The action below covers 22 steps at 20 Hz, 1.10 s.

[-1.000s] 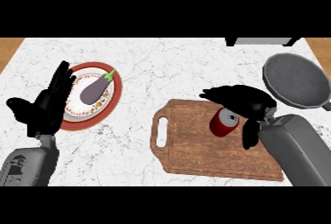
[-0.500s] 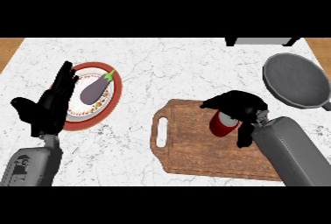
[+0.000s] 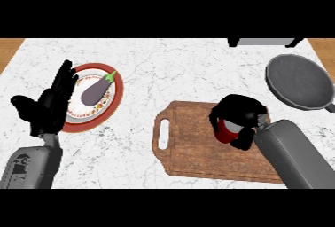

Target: Pick the can from the cutting board and place it in the pan

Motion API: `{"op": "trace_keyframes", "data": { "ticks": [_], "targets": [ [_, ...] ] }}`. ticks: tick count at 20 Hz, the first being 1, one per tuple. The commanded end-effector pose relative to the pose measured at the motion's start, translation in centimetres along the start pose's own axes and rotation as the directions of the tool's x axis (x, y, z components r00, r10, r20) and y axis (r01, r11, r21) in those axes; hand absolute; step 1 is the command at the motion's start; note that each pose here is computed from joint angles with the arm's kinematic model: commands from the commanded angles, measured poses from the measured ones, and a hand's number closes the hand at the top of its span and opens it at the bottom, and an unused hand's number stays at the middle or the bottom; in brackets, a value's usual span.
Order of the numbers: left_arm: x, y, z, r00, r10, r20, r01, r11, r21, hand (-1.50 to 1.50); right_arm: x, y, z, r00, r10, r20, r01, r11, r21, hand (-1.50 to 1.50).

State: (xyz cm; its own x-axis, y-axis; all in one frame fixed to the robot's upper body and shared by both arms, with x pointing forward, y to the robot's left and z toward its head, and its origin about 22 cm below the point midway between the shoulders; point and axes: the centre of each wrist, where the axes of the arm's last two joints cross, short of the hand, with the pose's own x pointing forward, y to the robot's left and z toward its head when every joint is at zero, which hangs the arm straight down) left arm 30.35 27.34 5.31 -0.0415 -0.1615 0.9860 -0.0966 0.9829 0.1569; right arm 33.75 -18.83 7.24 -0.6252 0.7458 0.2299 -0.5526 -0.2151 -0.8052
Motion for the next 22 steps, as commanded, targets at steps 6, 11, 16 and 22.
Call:
{"op": "trace_keyframes", "data": {
  "ticks": [6,11,16,22],
  "targets": [
    [-0.8,0.0,0.3,1.000,0.005,-0.002,-0.005,1.000,0.010,0.00,1.2,-0.8,-2.2,0.944,-0.213,-0.252,0.160,0.963,-0.215,1.50],
    [-0.5,0.4,0.3,1.000,-0.001,0.000,0.001,1.000,0.017,0.00,0.6,-1.3,-2.6,0.663,-0.485,-0.570,0.214,0.852,-0.477,1.50],
    [0.3,-1.6,-0.1,1.000,0.005,-0.006,-0.006,0.999,-0.049,0.00,4.6,-7.7,-2.4,0.536,-0.592,-0.602,-0.080,0.675,-0.734,1.50],
    [0.0,0.1,-0.5,1.000,-0.006,0.031,0.006,1.000,-0.020,0.00,7.1,-11.7,-3.0,0.442,-0.698,-0.563,-0.249,0.508,-0.825,1.50]
  ]
}}
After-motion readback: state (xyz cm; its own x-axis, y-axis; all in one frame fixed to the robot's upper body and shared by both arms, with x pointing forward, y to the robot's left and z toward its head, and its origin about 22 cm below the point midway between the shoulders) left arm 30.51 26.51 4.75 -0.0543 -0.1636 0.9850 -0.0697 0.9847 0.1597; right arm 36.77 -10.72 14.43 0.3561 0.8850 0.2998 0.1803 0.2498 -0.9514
